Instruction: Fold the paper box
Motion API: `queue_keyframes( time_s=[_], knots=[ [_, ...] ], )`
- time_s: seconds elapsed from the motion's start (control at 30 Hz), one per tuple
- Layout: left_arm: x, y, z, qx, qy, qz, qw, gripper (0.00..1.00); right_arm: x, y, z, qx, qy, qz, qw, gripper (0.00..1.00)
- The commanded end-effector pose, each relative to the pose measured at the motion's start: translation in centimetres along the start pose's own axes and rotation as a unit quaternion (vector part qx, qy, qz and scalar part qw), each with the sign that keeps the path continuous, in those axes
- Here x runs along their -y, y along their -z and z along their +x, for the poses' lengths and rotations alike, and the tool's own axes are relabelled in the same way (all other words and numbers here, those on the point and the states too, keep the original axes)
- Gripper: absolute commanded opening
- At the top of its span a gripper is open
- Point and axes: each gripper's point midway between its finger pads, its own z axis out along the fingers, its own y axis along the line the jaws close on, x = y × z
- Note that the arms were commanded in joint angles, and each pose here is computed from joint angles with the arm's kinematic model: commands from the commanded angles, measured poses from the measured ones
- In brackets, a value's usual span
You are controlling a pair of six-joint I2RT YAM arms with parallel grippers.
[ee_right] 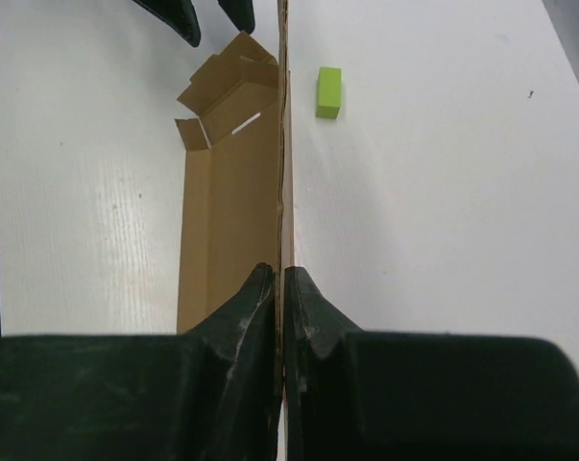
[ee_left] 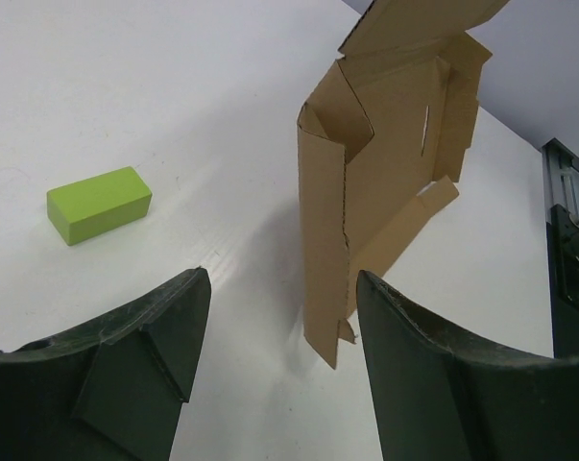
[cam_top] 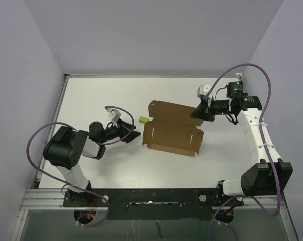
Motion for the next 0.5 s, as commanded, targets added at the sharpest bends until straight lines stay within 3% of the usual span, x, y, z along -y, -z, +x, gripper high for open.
queue_keyframes(
  time_s=[0.0, 0.47],
  knots=[
    [0.4, -0.7, -2.2, 0.029, -0.031, 0.026, 0.999, 0.61, 0.2, 0.6, -2.8, 0.037, 0.066, 0.008, 0.997, 0.00],
    [-0.4, -1.4, -1.4, 0.030, -0.037, 0.036, 0.998, 0.61, -1.6, 0.4, -2.6, 0.052, 0.080, -0.023, 0.995, 0.00]
  ],
)
